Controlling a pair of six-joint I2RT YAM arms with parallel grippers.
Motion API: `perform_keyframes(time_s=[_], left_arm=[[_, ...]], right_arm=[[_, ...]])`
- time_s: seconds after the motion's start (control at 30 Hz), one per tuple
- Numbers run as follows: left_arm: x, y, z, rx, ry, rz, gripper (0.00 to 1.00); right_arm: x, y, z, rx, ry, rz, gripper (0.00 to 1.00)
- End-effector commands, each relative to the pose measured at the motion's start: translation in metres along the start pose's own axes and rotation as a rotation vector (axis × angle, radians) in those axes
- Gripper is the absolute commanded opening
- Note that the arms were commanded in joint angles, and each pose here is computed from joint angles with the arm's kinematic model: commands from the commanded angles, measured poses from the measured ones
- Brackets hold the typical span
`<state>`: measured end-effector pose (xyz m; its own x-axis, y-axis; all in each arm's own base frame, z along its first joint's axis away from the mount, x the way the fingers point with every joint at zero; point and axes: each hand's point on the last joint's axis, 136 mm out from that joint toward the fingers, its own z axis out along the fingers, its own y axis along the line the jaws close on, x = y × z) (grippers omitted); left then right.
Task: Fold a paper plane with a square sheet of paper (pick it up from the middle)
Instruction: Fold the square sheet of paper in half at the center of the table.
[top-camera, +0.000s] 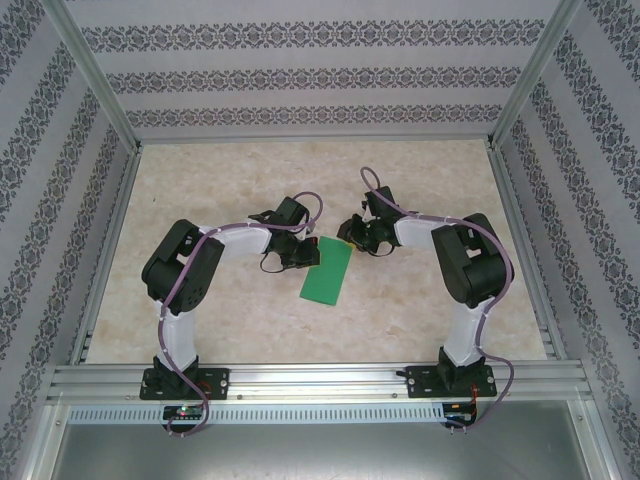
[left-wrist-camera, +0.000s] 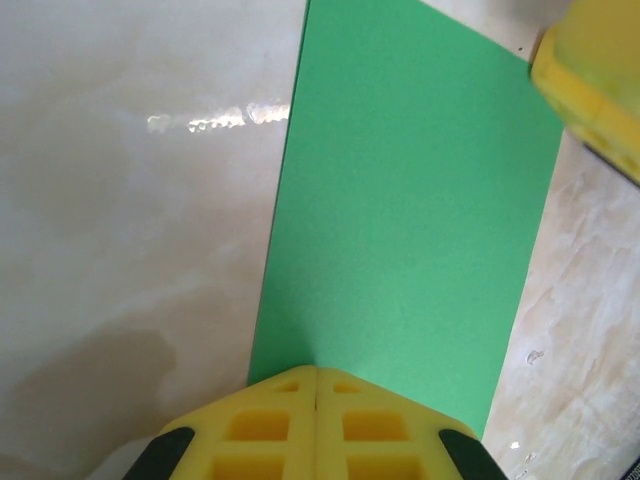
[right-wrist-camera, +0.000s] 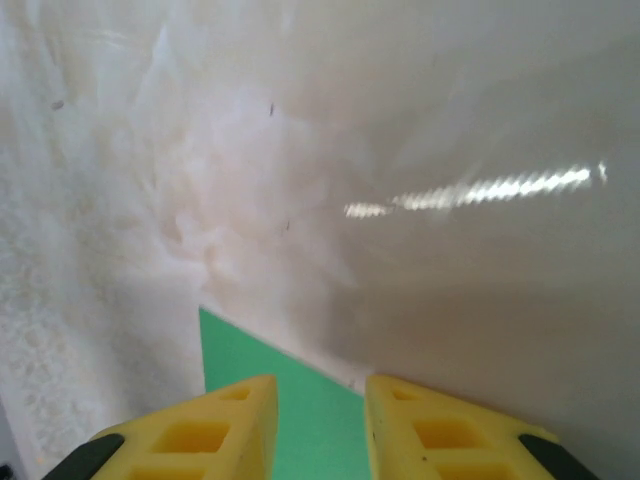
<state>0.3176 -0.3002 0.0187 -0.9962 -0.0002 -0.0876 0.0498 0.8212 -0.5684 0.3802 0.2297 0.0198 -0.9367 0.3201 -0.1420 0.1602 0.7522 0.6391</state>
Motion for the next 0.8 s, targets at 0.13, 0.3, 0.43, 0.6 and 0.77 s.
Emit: perform_keyframes(time_s=[0.13,0.3,0.43,0.6,0.77], left_arm=[[0.023,0.028,0.009,-0.125,0.074,-0.023,0.05],[0.022,0.027,0.007,-0.124,0.069,-0.025,0.05],[0.021,0.027,0.007,-0.121,0.067,-0.024,0.06],[0.022,0.026,0.007,-0.117,0.07,-0.023,0.06],[0.023,0.027,0.006,-0.119,0.071,-0.023,0.06]], right_arm=[[-0.006,-0.003,-0.012,0.024,-0.02,0.003,0.3],[-0.013,0.027,-0.034,-0.051,-0.049,-0.043,0.31],[-0.008,0.022,-0.028,-0.042,-0.03,-0.034,0.31],[0.003,0.0,-0.005,-0.003,0.015,0.003,0.31],[0.005,-0.014,0.003,0.039,0.029,0.033,0.31]])
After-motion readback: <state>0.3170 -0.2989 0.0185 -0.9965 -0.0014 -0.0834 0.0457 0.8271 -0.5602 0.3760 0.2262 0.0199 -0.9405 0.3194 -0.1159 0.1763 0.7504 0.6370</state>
